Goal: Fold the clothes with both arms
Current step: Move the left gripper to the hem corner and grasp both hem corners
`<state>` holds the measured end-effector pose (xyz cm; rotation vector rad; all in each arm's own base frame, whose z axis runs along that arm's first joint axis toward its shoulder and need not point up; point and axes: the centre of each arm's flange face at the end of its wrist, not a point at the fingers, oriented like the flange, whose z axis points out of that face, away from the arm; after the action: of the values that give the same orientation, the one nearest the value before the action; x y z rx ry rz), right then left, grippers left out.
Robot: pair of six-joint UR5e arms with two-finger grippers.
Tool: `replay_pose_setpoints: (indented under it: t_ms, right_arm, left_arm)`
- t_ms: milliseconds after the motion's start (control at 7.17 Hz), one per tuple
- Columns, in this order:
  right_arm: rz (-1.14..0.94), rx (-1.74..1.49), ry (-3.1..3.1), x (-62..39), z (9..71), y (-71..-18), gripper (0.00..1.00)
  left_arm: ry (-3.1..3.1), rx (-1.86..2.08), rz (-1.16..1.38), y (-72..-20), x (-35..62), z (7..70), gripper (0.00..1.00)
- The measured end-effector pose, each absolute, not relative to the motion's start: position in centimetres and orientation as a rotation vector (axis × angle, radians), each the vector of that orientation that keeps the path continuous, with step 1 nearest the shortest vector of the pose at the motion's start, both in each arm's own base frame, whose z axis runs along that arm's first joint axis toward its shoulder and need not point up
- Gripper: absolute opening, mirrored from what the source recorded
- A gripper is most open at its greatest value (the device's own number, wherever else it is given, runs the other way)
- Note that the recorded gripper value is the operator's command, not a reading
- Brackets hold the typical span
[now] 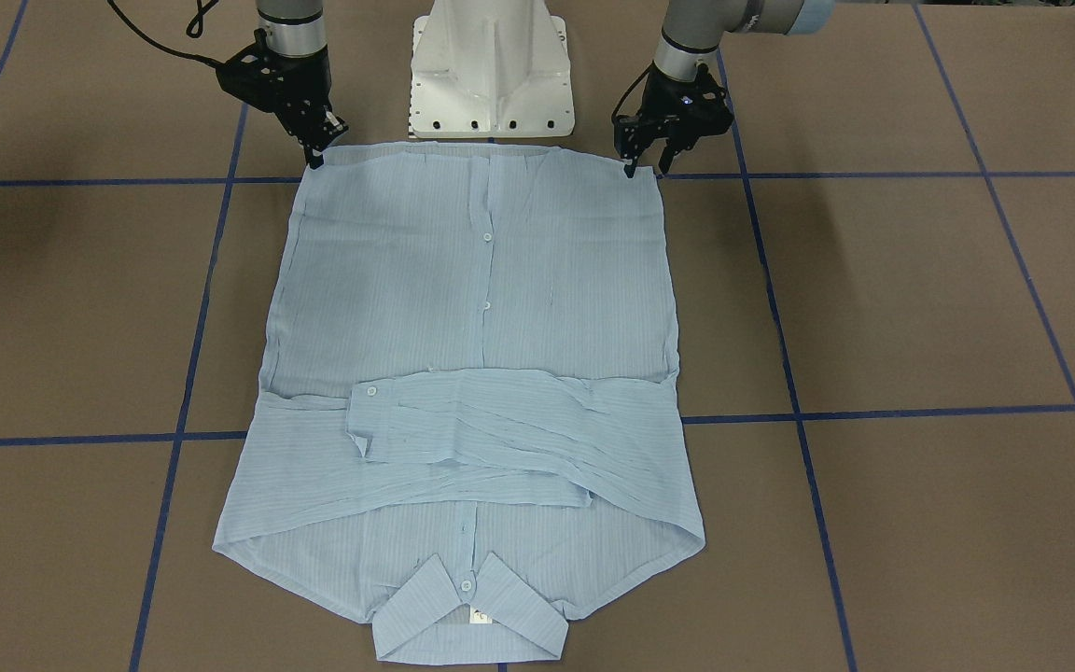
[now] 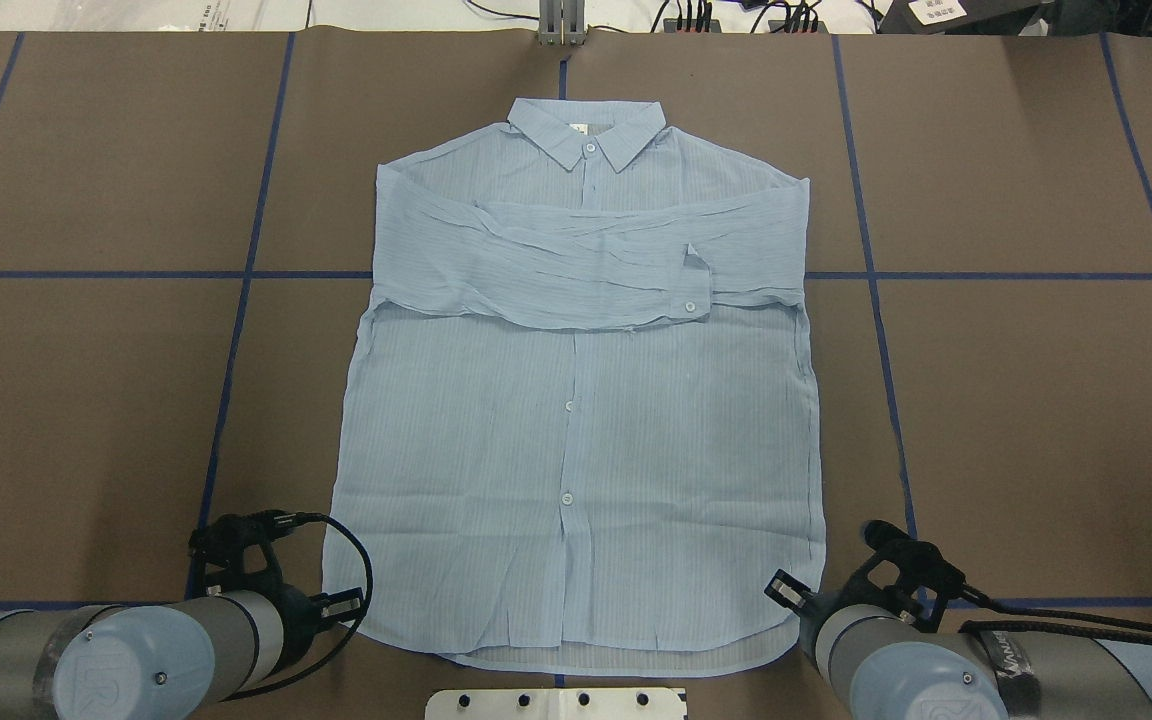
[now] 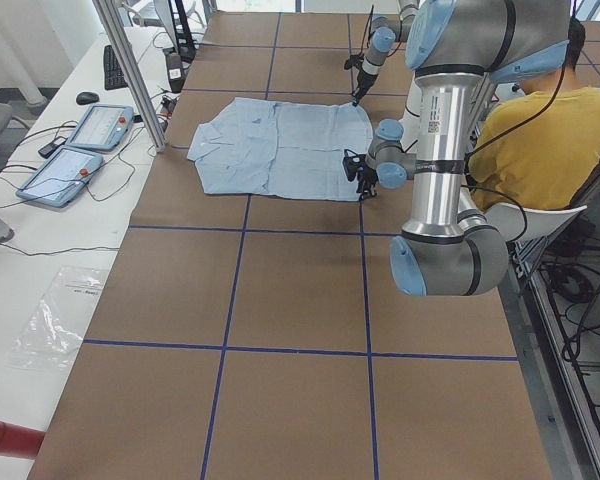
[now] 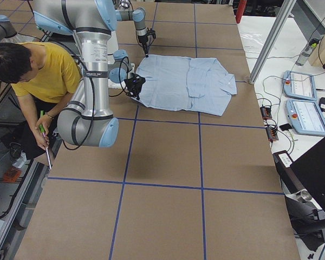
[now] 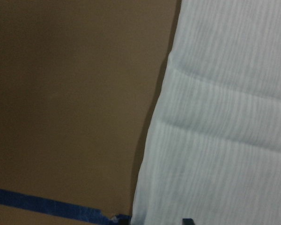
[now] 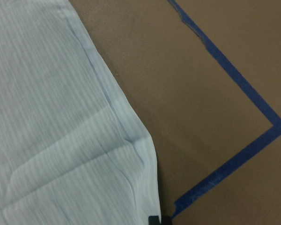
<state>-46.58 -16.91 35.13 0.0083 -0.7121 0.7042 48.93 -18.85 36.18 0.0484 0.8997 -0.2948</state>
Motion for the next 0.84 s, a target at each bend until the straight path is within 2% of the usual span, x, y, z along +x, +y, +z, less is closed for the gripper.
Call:
replay_pose_setpoints:
  t_ms: [418, 837]
  right_arm:
    - [0.708, 0.010, -0.713, -46.3, 35.2, -17.1, 0.00]
    - [0.710, 0.017, -0.711, -44.3, 35.3, -17.5, 0.00]
  left_arm:
    - [0.932, 0.044, -0.296, -18.8, 48.3, 34.6, 0.00]
    - [1.060, 0.033, -0.301, -18.8, 44.6, 28.9, 0.00]
